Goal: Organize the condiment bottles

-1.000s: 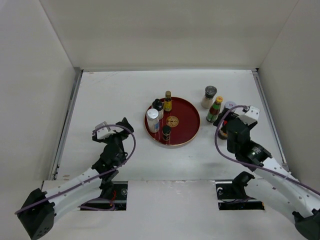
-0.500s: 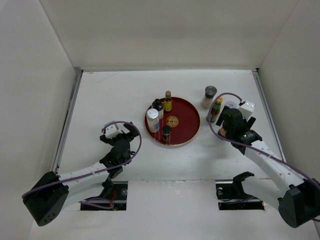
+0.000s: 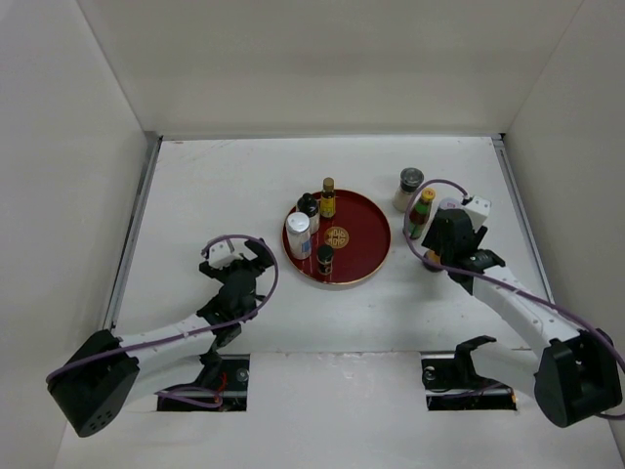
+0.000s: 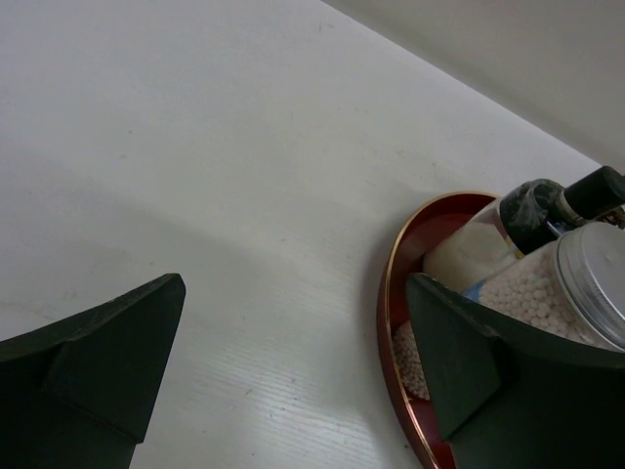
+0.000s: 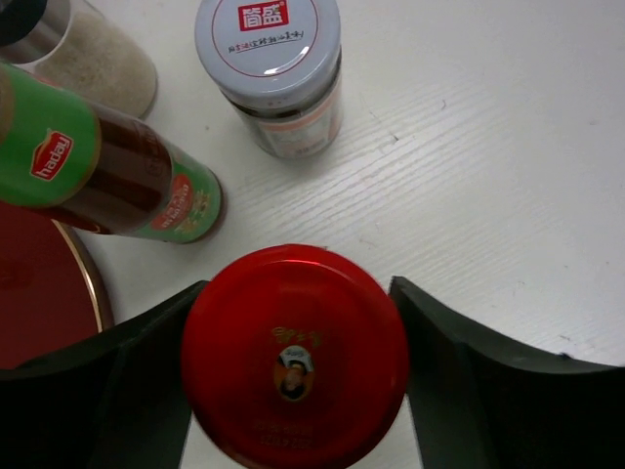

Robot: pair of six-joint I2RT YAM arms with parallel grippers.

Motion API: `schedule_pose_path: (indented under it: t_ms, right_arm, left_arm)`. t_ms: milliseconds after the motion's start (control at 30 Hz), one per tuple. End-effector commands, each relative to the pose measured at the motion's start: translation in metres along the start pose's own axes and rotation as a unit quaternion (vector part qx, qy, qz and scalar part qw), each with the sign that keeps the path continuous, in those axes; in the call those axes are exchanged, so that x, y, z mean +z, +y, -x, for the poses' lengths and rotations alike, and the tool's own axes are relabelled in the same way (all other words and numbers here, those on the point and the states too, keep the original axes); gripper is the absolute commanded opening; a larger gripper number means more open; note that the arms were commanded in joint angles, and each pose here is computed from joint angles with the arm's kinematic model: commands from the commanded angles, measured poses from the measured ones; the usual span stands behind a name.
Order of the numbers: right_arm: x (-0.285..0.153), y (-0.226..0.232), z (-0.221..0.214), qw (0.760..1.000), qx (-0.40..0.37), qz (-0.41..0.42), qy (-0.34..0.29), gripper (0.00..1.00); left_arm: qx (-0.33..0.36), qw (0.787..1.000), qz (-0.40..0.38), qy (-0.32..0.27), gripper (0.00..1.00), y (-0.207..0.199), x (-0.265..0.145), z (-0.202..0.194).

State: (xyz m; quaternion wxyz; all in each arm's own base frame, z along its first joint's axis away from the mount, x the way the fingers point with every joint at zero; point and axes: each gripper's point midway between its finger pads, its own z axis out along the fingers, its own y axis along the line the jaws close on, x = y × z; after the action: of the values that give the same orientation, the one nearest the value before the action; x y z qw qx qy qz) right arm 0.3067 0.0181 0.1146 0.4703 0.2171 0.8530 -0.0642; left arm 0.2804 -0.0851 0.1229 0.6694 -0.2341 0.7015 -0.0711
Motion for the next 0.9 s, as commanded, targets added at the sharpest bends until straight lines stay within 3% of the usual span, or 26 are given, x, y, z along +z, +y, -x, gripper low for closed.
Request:
schedule_pose_path:
  t_ms: [0,100,200,467,700,867]
  right_arm:
    - [-0.003,0.008,0.015,0.999,0.018,0.012,-0.029,0.68]
    - [-0.017,0.014,0.023,0.998,0.018,0.021,-0.048,0.54]
    - [-0.041,0.026,0.031,0.997,0.006,0.042,-0.066,0.48]
    - [-0.102,0.107,0.068,0.982,0.01,0.164,-0.095,0.48]
    - [-0.098,0.222,0.09,0.957,-0.008,0.264,-0.122,0.48]
    - [-0.084,0.275,0.09,0.946,-0.015,0.3,-0.124,0.48]
  left_arm:
    - [-0.046,0.998,-0.037,-0.01,1.0,-0.029,0.0,0.017]
    - [-0.046,0.999,-0.028,-0.011,1.0,-0.025,0.005,0.017]
    - [-0.058,0.998,-0.026,-0.021,1.0,-0.024,0.004,0.026]
    - [-0.043,0.999,-0.02,-0.008,1.0,-0.026,0.005,0.026]
    - [-0.051,0.998,-0.02,-0.007,1.0,-0.024,0.004,0.026]
    - [-0.053,0.998,-0.025,-0.001,1.0,-0.026,0.004,0.023]
